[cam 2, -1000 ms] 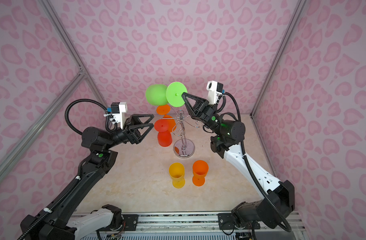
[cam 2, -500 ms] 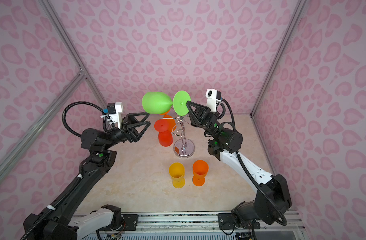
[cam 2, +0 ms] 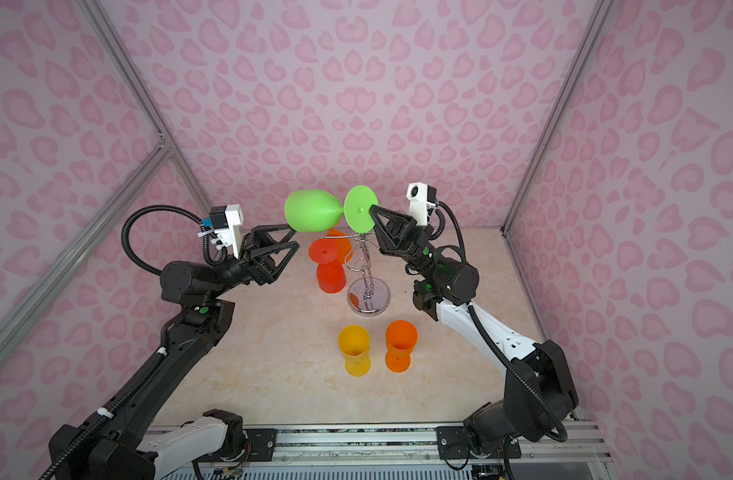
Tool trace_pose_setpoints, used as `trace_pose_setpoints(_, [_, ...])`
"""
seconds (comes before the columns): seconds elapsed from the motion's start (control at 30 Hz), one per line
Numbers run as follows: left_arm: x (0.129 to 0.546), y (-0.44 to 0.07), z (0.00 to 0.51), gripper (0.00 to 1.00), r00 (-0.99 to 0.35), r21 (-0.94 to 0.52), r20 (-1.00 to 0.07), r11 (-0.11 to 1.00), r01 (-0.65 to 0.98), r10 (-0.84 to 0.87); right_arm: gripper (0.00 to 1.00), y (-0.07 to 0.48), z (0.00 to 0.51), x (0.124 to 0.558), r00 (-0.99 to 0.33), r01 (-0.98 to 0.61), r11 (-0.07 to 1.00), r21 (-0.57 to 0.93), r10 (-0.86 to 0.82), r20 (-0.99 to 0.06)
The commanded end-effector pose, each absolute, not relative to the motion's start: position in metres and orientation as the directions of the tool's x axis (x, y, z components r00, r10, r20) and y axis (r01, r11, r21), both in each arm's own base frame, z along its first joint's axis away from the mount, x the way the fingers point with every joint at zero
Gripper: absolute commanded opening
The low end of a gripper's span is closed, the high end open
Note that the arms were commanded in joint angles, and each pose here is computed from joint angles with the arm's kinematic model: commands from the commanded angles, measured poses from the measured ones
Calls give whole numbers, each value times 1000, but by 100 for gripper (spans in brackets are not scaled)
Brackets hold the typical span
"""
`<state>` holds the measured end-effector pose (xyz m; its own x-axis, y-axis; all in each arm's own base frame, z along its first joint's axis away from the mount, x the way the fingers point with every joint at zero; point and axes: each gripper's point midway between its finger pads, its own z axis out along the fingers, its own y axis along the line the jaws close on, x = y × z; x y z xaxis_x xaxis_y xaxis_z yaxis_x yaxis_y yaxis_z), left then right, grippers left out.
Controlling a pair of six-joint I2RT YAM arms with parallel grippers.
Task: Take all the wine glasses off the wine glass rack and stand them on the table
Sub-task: 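Close the left gripper on the green glass bowl while the right gripper releases and withdraws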
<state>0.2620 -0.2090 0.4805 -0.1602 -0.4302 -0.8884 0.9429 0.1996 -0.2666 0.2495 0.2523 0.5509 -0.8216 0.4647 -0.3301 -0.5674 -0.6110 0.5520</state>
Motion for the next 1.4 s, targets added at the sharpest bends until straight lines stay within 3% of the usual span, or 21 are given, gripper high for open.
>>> trace_pose_setpoints(0.0, [249,-207,492,71,-123,-213,-882,152,965,-456,0,252,545,252,-824,-565,-617,548,462,-329])
trace_pose_setpoints(0.43, [255,-210,493,37,-149,-226,-869,110,968,-472,0,258,529,285,-846,-524,-605,600,452,-283])
trace_pose_setpoints(0.47, [255,-210,493,31,-149,-225,-869,109,968,-472,0,258,526,288,-847,-521,-601,606,452,-281])
trace_pose_setpoints(0.9, [251,-210,504,5,-149,-212,-864,78,974,-481,0,259,506,309,-864,-482,-580,657,440,-246])
trace_pose_setpoints(1.37, [216,-209,523,3,-82,-108,-895,34,994,-439,51,237,513,322,-832,-529,-544,652,486,-269])
